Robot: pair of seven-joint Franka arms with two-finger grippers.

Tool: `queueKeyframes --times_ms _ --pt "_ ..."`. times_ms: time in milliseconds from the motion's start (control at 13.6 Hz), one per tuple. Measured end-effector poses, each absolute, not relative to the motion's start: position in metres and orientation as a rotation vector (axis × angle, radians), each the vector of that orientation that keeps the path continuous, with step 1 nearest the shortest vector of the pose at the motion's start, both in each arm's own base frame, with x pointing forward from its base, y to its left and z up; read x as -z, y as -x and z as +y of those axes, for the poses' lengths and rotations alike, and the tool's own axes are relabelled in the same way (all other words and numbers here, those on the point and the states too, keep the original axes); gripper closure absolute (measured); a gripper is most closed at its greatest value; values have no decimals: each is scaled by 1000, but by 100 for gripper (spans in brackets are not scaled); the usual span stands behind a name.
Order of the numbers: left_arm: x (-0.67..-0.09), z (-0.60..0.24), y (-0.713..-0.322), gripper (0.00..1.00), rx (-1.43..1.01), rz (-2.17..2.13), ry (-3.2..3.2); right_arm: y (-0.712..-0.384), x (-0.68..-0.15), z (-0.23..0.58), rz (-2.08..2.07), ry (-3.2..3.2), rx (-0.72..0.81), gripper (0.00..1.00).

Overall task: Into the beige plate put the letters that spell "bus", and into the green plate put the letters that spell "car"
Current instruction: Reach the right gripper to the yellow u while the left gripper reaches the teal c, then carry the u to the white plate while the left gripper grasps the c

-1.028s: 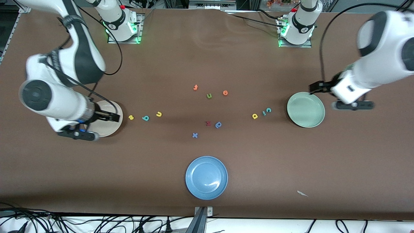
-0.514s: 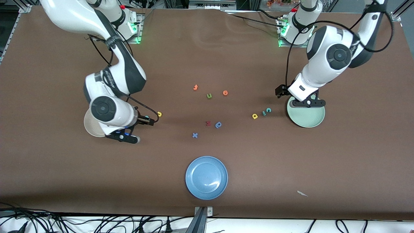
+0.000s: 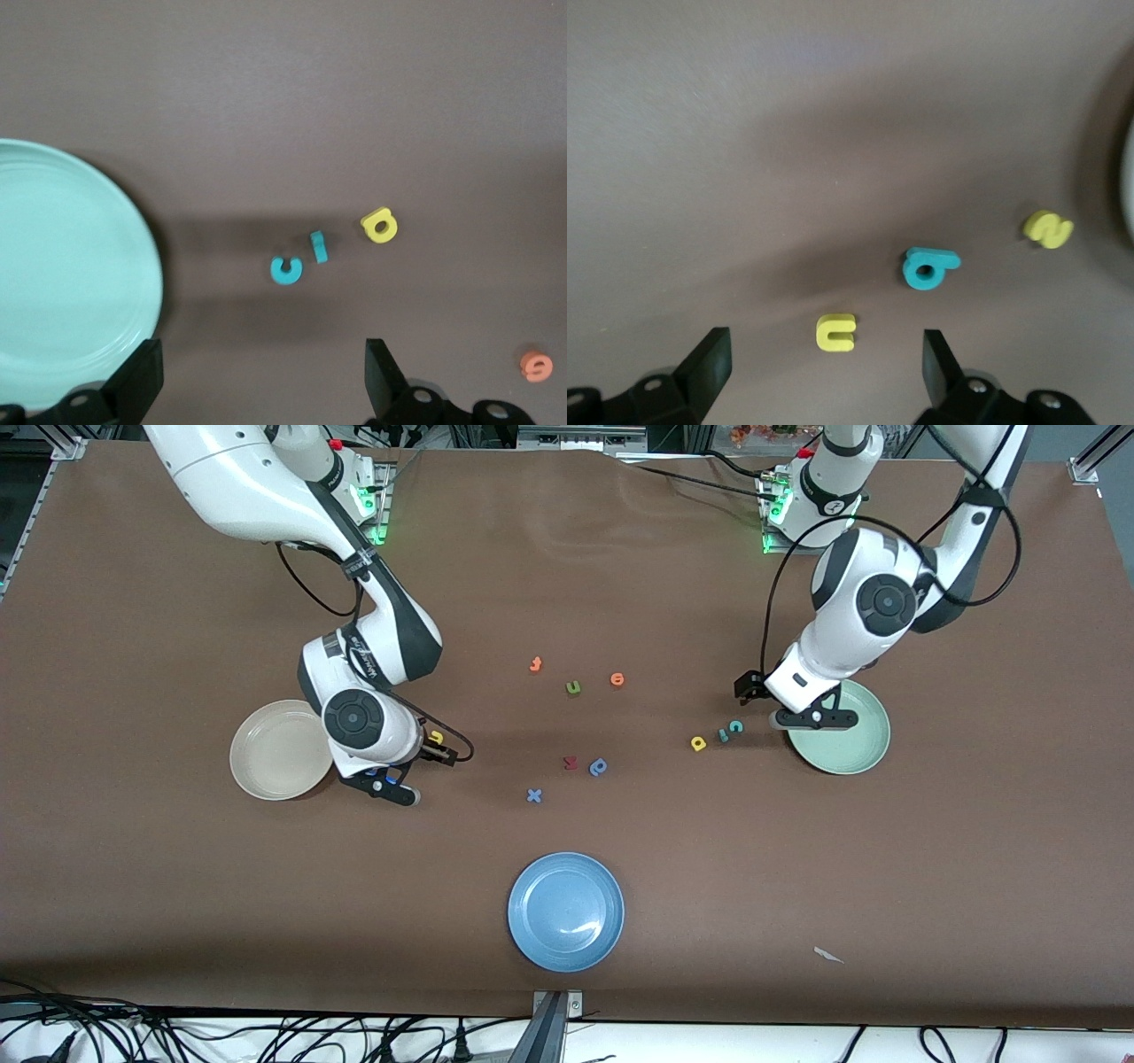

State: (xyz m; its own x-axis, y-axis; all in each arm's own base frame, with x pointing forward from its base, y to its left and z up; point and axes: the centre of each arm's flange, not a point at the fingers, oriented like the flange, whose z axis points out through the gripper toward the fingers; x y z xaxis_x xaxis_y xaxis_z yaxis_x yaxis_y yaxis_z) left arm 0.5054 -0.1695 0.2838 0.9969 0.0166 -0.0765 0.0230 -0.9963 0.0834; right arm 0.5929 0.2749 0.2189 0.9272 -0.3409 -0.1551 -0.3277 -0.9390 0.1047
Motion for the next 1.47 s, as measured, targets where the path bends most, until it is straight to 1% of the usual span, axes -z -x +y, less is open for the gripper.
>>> queueKeyframes --times_ms 220,294,367,441,514,588,661,808,955,1249,1395,1469 --pt "-248 -176 -505 0 139 26 -3035 -577 -191 273 -577 -3025 225 4" --pt "-237 -177 -505 0 147 28 -3029 -572 -186 274 -583 -3022 229 8" --pt "-226 -179 -504 0 157 29 -3023 -569 -183 275 -585 -3019 233 8" --pt "-216 -182 -503 0 168 25 -3019 -567 -182 277 -587 -3017 234 12" --pt "-207 -185 -501 0 177 17 -3015 -565 -181 278 -586 -3016 236 12" --pt "-201 -189 -499 0 182 -8 -3019 -564 -180 278 -586 -3014 238 21" --pt "-196 -190 -497 0 177 -73 -3042 -564 -180 278 -586 -3013 240 21" --pt "-188 -188 -496 0 154 -254 -3110 -563 -179 278 -588 -3015 237 37" --pt "-183 -185 -495 0 154 -313 -3131 -563 -177 279 -590 -3026 221 38" --pt "-175 -185 -493 0 175 -321 -3129 -558 -170 278 -593 -3050 186 38" --pt "-173 -186 -493 3 175 -322 -3126 -558 -171 278 -593 -3051 185 41" --pt "-171 -187 -492 3 173 -322 -3124 -558 -172 278 -593 -3051 184 46"
